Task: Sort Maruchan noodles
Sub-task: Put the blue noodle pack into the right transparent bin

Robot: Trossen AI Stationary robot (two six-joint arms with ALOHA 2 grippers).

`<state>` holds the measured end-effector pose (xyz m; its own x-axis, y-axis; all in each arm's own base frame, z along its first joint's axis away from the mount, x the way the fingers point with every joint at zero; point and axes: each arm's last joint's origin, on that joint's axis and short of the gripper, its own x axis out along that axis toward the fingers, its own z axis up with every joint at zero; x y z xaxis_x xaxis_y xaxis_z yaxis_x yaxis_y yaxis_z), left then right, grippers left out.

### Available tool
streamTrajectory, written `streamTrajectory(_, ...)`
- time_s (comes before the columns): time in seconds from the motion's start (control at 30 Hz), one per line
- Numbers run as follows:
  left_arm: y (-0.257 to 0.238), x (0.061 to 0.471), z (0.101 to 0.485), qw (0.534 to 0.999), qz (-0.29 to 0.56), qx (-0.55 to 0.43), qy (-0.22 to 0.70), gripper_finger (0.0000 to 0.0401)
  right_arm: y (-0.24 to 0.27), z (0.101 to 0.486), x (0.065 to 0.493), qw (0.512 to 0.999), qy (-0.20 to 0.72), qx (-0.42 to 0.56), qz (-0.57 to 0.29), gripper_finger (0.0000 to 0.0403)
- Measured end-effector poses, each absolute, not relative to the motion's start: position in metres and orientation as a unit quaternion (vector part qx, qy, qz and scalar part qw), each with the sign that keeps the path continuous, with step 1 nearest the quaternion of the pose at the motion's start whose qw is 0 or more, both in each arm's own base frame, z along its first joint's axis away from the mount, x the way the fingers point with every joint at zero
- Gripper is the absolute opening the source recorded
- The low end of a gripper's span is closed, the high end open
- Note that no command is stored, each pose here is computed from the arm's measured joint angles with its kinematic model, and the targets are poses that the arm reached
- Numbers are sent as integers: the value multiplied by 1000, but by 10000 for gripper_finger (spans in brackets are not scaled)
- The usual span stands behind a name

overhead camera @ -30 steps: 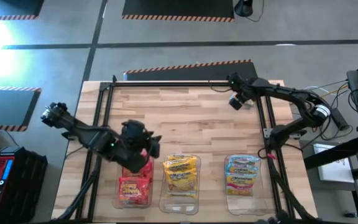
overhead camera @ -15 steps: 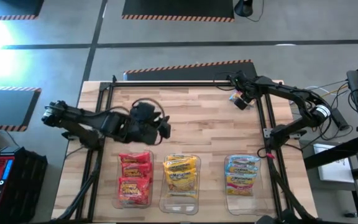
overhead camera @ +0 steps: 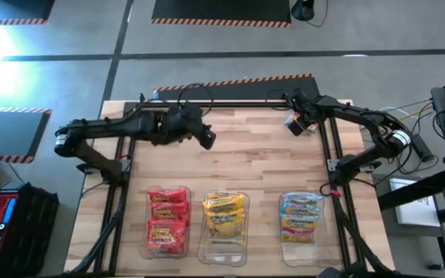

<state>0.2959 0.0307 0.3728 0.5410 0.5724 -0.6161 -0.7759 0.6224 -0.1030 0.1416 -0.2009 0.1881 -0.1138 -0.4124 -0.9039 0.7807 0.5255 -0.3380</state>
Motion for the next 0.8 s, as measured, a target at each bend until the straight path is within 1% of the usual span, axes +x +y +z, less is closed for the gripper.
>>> streamTrajectory(0.23, 69, 297, 378, 872, 366, -173, 274, 184, -204, 185, 144, 647, 552, 188, -491, 98)
streamTrajectory(0.4, 93, 295, 381, 884, 341, -178, 265, 184, -206, 173, 146, 627, 558, 214, -500, 98)
streamTrajectory(0.67, 114, 289, 382, 889, 329, -173, 269, 184, -210, 157, 149, 602, 568, 239, -507, 98)
streamTrajectory(0.8, 122, 287, 382, 892, 320, -168, 272, 184, -209, 155, 152, 611, 555, 276, -491, 97)
